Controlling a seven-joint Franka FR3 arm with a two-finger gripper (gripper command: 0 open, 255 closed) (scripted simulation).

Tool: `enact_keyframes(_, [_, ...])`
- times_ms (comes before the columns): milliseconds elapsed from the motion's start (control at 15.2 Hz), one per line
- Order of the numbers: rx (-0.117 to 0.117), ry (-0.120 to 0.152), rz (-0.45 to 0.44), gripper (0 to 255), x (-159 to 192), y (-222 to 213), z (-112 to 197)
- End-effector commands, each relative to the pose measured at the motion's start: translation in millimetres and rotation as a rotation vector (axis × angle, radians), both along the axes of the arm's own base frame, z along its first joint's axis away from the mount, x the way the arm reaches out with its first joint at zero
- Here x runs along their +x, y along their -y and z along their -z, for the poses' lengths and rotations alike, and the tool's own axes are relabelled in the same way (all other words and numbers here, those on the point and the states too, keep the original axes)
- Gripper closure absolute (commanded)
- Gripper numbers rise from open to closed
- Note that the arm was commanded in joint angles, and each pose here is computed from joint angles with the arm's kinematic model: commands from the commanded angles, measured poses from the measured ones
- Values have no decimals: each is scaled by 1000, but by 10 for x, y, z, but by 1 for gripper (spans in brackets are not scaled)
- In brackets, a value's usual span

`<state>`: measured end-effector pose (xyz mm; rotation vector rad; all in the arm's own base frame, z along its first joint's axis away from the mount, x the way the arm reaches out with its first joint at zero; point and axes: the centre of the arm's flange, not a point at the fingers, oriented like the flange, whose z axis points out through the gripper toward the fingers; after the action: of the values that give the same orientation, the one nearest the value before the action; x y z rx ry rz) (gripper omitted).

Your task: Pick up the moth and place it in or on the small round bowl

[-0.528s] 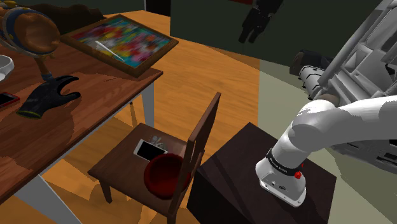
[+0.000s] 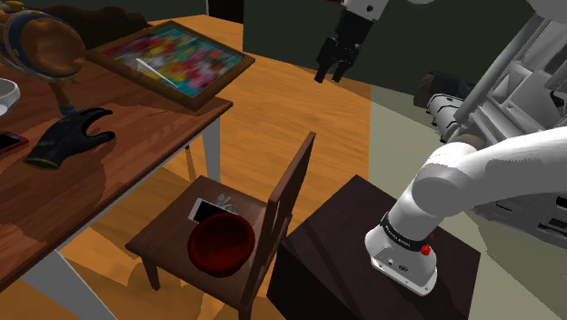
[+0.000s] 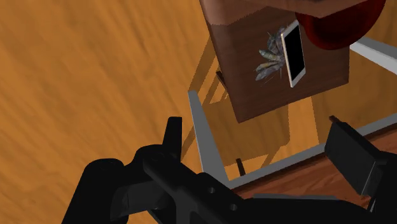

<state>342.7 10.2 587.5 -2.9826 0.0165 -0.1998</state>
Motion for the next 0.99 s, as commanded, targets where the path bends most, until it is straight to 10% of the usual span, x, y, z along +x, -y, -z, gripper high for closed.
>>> enact_keyframes(0, [9, -19, 23, 0, 126, -104, 230])
enact_keyframes(924, [67, -158, 174, 0, 983, -817, 1756])
